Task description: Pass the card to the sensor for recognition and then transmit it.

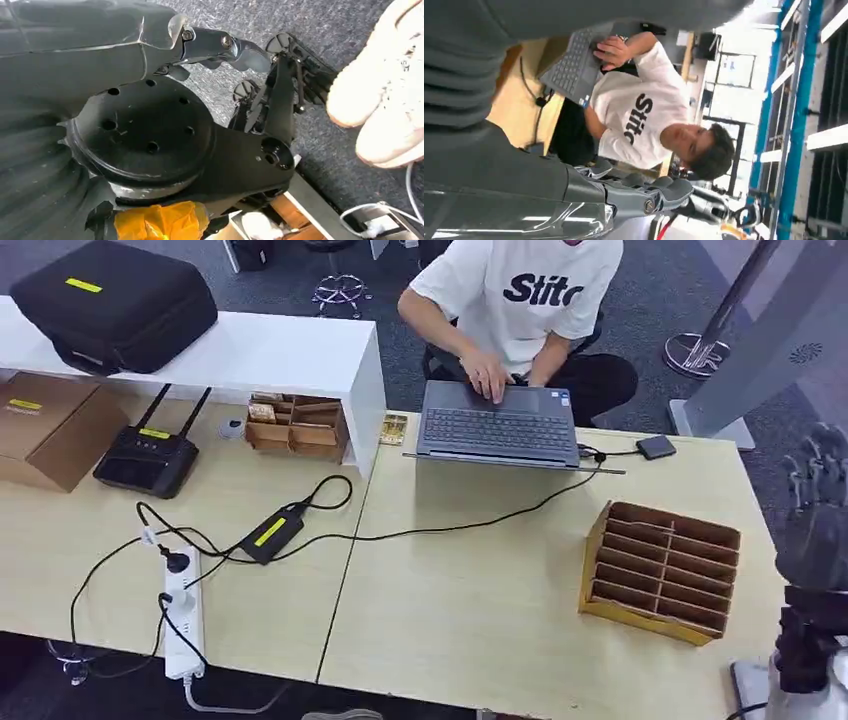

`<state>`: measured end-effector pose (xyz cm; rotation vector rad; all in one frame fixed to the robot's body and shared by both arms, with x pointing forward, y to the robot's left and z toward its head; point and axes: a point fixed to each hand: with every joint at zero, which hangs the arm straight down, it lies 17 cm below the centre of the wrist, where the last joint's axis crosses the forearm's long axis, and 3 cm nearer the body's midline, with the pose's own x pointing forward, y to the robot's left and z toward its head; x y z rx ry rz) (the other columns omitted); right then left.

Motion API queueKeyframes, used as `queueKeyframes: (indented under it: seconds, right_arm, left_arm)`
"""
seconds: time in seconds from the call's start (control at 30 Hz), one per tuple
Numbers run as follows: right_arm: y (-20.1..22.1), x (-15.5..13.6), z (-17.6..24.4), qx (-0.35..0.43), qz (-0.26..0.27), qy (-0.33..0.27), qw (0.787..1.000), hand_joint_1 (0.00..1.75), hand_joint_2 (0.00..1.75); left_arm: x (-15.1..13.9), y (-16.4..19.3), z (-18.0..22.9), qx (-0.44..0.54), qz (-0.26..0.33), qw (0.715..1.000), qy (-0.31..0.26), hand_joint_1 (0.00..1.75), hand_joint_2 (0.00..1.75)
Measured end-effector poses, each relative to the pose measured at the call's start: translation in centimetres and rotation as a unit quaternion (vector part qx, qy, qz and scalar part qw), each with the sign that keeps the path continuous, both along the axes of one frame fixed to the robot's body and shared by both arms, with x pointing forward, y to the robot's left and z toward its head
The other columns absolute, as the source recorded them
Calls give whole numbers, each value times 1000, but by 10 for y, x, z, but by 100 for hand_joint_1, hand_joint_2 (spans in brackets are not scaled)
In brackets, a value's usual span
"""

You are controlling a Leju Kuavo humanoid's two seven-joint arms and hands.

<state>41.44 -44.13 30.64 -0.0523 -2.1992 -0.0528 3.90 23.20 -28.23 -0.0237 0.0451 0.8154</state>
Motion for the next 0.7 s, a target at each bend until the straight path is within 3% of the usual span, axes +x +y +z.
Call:
queueKeyframes:
  seconds: [0.27, 0.57, 0.63, 0.7]
  right_arm:
    - [-52, -79, -21, 37, -45, -16, 998, 0, 175]
    - [-32, -103, -26, -115, -133, 11, 984, 0, 175]
    - [-23, -101, -25, -173, -166, 19, 971, 0, 175]
    - [-15, -95, -29, -252, -212, 35, 944, 0, 175]
  left_arm:
    - [2, -6, 1, 1, 16, 1000, -3, 0, 175]
    - [3, -15, 1, 0, 33, 999, -3, 0, 175]
    - [4, -15, 1, 0, 35, 999, -4, 0, 175]
    - [4, -15, 2, 1, 35, 999, -6, 0, 175]
